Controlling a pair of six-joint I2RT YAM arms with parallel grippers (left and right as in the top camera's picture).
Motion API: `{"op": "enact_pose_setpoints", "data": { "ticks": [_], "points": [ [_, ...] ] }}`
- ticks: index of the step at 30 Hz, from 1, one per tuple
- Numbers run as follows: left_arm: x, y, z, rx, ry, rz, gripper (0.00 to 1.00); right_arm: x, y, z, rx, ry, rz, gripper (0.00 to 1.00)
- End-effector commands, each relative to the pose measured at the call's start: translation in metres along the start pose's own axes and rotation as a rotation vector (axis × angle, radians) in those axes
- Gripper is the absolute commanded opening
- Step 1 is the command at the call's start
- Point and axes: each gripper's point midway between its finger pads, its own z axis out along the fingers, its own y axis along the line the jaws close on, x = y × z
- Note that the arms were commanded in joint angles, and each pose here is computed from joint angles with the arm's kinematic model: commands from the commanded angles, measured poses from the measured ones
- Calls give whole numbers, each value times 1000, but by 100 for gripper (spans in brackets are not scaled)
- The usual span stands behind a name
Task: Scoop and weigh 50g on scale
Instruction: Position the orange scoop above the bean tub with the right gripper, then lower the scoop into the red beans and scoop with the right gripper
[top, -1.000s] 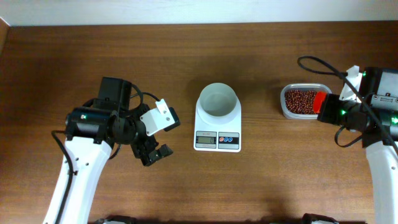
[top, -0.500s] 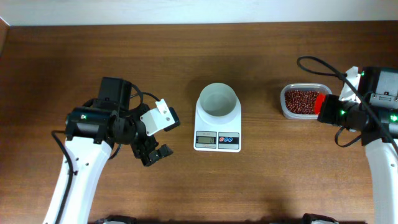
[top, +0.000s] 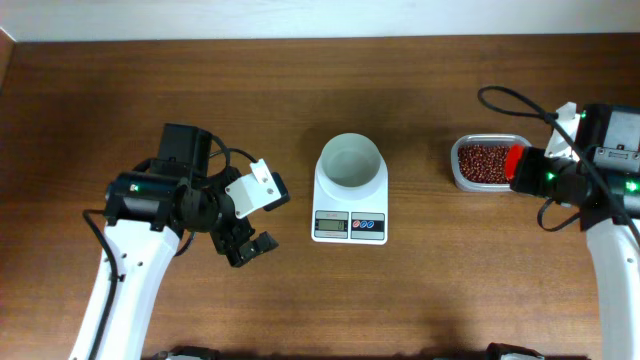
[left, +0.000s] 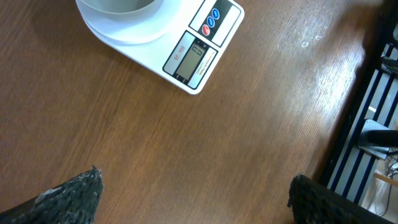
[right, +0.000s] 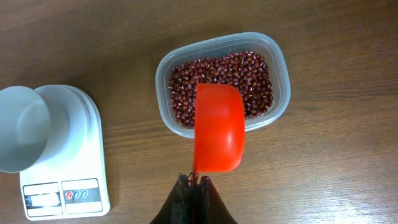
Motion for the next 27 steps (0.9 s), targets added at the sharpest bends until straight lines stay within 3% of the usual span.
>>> {"op": "enact_pose_setpoints", "data": {
  "ticks": [1,6,13,17,27],
  "points": [
    [-6,1,-3,-1,-22,22,99,-1,2,10,-12,23,0,4],
    [-6,1,-3,-1,-22,22,99,-1,0,18,-3,41,2,4],
    [-6,1,-4,-2,-22,22,99,-8,-26,23,146,25,-51,4],
    [-6,1,-3,-1,-22,22,99,-6,-31,55,146,93,-133,4],
    [-6,1,-3,-1,-22,22,99,8,-40,132,134,231,-141,4]
  ]
}}
